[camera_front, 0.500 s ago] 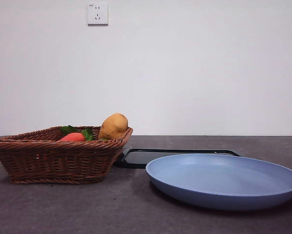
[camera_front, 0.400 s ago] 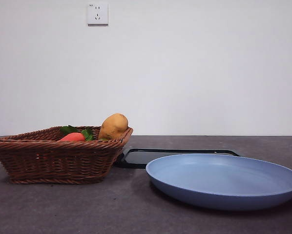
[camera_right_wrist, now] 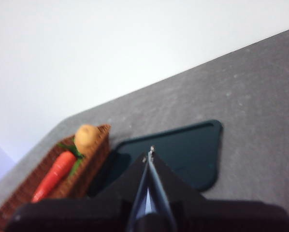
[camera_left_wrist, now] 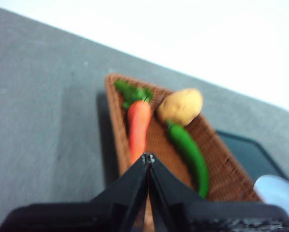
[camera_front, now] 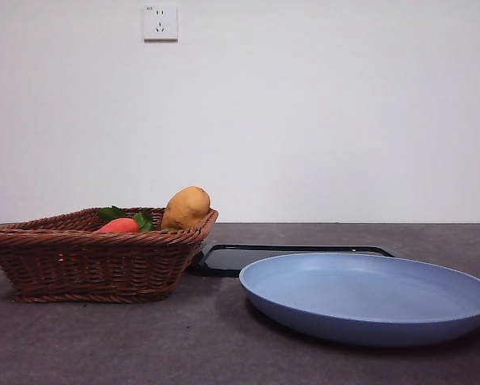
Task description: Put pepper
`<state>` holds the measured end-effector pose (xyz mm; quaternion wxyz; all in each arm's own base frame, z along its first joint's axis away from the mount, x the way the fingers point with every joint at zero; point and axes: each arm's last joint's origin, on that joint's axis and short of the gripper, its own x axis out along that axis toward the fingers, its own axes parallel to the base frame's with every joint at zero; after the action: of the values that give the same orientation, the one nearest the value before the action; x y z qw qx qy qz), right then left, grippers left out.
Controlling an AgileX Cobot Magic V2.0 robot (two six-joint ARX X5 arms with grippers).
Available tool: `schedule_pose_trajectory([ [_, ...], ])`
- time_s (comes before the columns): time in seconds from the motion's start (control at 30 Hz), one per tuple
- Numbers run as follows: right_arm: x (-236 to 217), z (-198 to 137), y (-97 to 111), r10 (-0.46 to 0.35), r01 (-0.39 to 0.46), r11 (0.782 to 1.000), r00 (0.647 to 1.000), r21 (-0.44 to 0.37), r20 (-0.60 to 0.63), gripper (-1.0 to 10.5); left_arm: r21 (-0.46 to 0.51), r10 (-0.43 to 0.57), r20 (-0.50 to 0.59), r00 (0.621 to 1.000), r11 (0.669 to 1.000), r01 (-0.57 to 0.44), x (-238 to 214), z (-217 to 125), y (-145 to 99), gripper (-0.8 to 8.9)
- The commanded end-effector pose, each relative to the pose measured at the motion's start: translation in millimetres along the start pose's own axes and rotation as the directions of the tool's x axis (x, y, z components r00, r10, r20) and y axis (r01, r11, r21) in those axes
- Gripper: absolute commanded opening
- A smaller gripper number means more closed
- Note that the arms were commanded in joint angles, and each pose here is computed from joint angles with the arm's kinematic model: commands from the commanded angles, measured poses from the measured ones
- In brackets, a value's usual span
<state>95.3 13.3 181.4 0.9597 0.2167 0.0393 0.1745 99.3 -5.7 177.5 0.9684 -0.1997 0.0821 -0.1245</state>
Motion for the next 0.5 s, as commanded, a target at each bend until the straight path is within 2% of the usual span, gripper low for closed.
schedule_pose_trajectory([
  [0.03,-1,21,11,0.022,-0.023,0.999,0.999,0.023,0.038,0.0,0.001,-0.018,0.025,1.0,1.0,0.018,-3,20,-9,0.07],
  [0.2,4,50,23,0.012,-0.012,1.0,1.0,0.009,0.005,0.0,0.017,-0.051,-0.026,0.998,0.999,0.052,-1,48,-21,0.07],
  [0.37,16,81,36,0.026,-0.034,0.998,0.985,-0.043,-0.17,0.0,0.043,-0.109,-0.165,0.98,0.992,0.117,5,70,-31,0.07],
  [0.5,29,102,44,0.026,-0.055,0.995,0.949,-0.083,-0.316,0.0,0.074,-0.154,-0.28,0.948,0.981,0.181,11,86,-38,0.07],
])
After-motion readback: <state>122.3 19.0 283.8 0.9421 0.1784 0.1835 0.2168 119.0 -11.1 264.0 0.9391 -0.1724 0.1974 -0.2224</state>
